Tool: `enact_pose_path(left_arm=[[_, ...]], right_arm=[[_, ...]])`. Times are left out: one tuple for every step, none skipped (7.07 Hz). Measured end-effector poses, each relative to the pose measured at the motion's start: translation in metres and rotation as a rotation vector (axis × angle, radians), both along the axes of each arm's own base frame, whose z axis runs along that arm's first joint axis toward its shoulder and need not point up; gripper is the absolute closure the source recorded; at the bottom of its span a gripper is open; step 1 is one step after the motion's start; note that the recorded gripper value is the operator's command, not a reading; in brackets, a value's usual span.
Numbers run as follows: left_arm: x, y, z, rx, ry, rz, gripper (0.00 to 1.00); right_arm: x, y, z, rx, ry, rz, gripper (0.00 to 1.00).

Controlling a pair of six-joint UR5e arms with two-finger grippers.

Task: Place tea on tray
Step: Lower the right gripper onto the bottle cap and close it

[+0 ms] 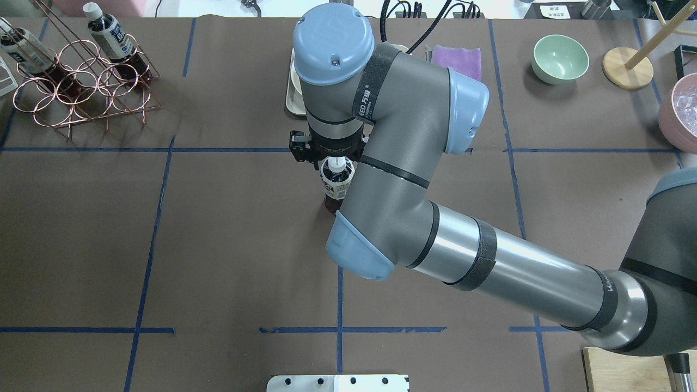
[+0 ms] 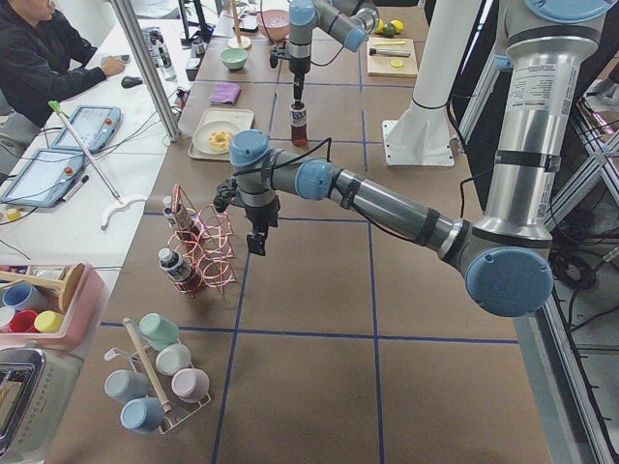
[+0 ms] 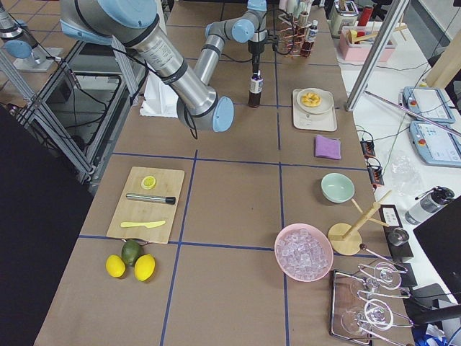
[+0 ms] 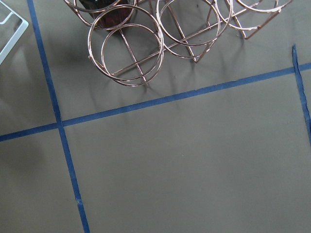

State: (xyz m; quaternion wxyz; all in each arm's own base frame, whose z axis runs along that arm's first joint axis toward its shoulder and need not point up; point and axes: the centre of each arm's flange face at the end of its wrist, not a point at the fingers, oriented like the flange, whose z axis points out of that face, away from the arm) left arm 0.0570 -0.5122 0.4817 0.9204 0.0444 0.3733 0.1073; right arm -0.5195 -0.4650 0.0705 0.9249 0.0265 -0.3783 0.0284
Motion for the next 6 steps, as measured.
enact_pose_path(left_arm=[[-0.0001,-0.0001,-0.0002,0.000,0.000,0.000,0.00],[-0.0001,-0.0002,-0.0003,0.000,0.000,0.000,0.00],[-0.0001,-0.0002,-0.0003,0.001,0.000,0.000,0.00],[-0.0009,-0.0003,-0.0003,0.001,0.000,-0.002,0.00],[-0.0017,-0.0004,-0.0003,0.001,0.000,-0.003,0.00],[-0.0021,-0.0004,-0.0003,0.001,0.000,-0.004,0.00]], right_arm=[[-0.0005,-0.0004,0.0006,0.001,0.002,-0.001,0.51],[-0.0008,-0.0006,0.0010,0.001,0.003,-0.001,0.54],[-0.0010,-0.0011,0.0015,0.002,0.004,0.000,0.60],[-0.0012,-0.0017,0.0018,0.004,0.006,0.002,0.62],[-0.0012,-0.0023,0.0018,0.007,0.008,0.004,0.67],[-0.0007,-0.0031,0.0012,0.009,0.009,0.006,0.78]])
